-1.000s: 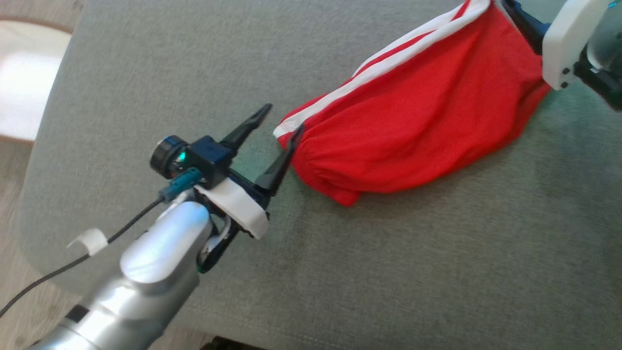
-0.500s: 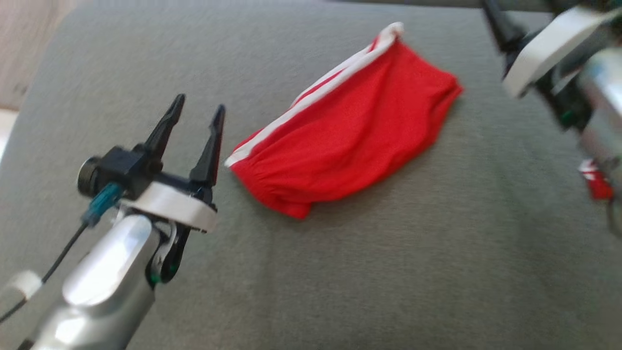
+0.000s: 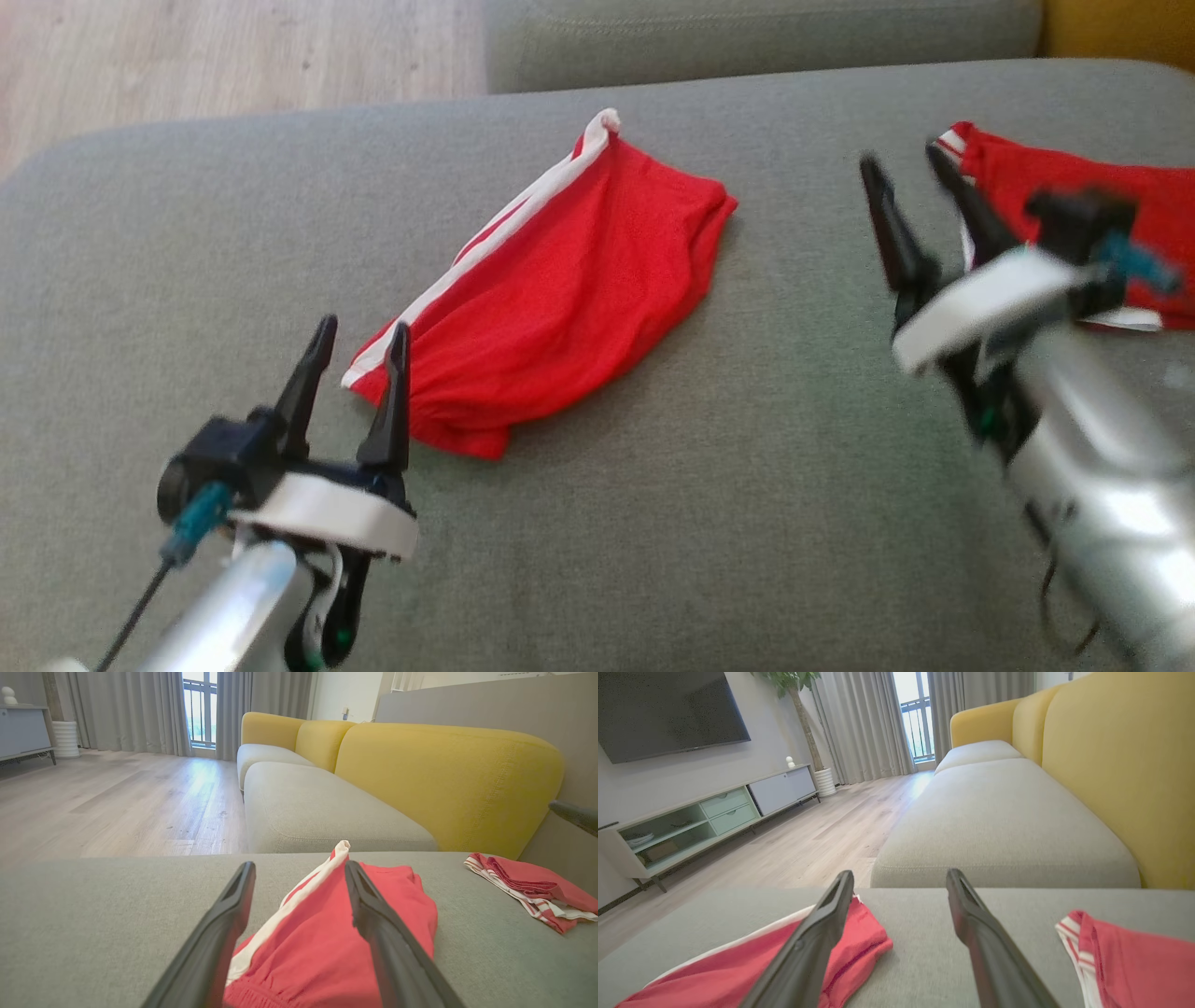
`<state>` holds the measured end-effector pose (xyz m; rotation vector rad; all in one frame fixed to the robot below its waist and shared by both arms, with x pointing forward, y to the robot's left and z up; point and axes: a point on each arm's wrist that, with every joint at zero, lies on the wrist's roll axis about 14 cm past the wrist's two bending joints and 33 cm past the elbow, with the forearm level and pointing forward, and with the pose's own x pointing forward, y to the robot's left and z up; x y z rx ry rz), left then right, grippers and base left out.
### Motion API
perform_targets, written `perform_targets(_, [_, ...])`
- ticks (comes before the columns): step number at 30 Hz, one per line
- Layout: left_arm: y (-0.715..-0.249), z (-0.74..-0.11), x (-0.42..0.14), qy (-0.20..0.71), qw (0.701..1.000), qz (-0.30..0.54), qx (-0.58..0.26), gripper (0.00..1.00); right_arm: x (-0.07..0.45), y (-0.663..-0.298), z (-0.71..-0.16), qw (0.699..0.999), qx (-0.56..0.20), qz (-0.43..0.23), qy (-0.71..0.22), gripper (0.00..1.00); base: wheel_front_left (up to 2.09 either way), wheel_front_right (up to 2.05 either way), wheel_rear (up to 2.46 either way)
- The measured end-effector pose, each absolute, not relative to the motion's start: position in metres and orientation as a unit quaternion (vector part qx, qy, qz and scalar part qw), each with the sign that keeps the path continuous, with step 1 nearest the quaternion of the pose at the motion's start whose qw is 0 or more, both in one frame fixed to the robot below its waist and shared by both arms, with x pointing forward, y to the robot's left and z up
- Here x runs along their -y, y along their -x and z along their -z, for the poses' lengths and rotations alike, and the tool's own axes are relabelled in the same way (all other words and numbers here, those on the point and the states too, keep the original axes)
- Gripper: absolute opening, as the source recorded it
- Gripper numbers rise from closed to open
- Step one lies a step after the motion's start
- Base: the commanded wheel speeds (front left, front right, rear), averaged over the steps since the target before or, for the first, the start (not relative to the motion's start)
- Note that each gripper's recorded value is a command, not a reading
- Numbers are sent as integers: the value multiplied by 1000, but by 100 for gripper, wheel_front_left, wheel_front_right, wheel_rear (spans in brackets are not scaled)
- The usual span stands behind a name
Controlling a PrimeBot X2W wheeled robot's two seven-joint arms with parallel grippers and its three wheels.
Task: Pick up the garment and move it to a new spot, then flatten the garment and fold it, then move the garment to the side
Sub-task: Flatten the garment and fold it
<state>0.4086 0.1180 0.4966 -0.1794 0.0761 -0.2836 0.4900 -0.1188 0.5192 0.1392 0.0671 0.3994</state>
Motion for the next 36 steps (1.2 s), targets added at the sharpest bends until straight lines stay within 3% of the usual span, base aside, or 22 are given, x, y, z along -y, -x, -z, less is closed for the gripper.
perform_targets(8, [-395,-496,-118,108,987,119,-29,100,114,-435,-476,978,-56,-158,-123,100,0,0,0])
perform_targets(19, [-385,-490,-125,115,988,101,-20,100,110,-412,-472,982,-51,-131,-129,100,0,0,0])
perform_targets(31, [-379,-475,-138,114,989,86,-33,100,85,-431,-469,972,-85,-153,-156,100,0,0,0])
perform_targets(36, [-382,-468,-156,120,990,57,-40,100,67,-457,-453,961,-129,-166,-180,100,0,0,0])
